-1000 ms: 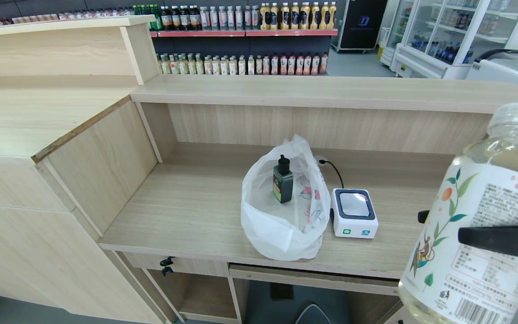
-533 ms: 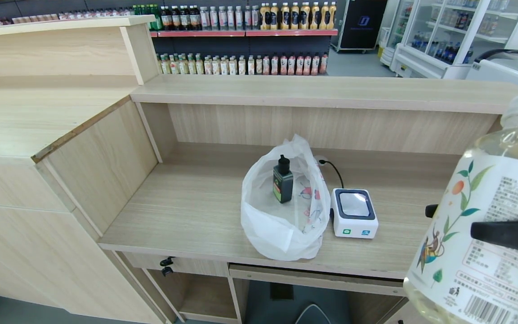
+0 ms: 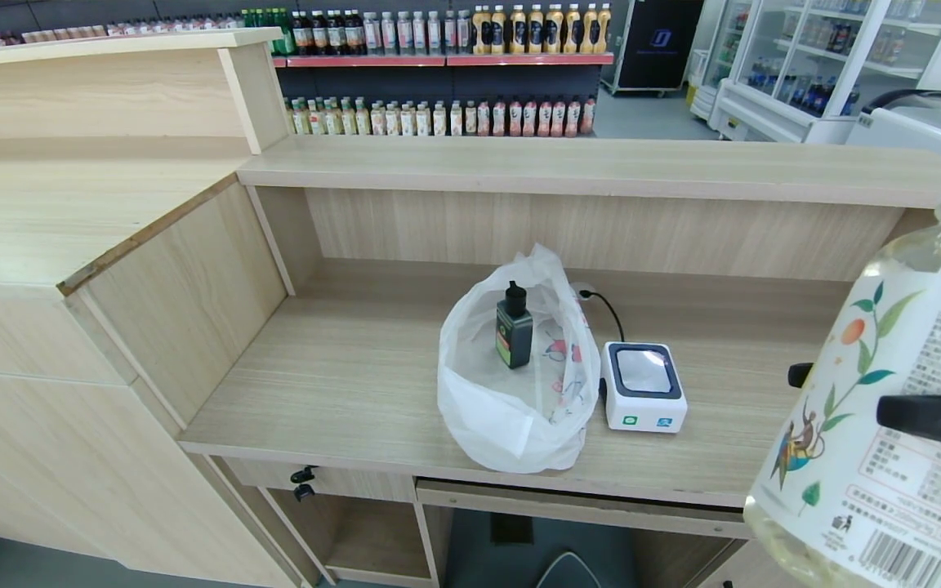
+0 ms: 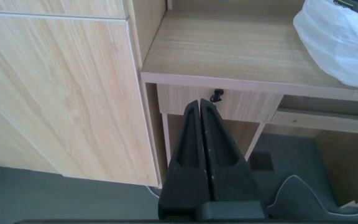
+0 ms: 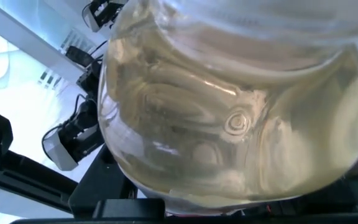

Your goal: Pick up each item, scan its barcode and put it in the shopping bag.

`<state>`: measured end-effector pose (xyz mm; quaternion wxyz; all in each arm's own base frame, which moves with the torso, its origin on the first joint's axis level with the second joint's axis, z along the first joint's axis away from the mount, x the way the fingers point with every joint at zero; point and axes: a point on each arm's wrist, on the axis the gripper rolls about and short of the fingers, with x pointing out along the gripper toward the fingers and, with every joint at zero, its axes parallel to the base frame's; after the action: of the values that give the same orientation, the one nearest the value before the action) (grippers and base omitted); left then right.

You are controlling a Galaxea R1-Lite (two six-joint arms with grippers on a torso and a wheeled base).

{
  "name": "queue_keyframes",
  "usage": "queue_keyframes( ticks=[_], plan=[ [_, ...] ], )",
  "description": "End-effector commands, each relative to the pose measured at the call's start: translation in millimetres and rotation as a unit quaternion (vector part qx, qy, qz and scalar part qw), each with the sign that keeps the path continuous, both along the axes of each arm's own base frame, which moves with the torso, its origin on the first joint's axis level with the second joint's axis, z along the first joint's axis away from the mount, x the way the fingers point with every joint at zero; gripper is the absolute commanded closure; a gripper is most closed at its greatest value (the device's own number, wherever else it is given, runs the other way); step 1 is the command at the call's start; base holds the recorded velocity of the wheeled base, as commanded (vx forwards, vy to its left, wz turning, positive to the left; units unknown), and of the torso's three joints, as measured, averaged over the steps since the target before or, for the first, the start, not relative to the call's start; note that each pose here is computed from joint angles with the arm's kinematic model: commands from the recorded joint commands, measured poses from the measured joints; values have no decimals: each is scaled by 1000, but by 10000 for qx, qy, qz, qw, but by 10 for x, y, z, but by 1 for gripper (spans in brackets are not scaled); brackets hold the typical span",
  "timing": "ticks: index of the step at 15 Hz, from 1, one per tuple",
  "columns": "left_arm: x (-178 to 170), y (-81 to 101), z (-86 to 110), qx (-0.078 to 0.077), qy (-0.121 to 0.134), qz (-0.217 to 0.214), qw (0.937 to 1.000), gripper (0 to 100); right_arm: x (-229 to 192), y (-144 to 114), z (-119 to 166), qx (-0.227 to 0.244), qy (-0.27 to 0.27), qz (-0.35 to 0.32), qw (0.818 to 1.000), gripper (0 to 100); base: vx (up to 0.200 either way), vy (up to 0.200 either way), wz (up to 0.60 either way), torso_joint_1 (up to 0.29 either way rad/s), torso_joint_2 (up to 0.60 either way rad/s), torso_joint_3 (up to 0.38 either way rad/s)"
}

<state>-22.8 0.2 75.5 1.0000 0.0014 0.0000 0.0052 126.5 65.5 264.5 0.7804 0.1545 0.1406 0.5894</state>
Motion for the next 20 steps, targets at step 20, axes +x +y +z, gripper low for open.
queue_keyframes(
  ticks=[20],
  plan=[
    [0, 0, 0, 2, 0, 2, 10000, 100, 1177, -1304, -604, -3998, -4299, -2997, 7520, 100, 0, 0, 180, 0, 1, 0]
  ],
)
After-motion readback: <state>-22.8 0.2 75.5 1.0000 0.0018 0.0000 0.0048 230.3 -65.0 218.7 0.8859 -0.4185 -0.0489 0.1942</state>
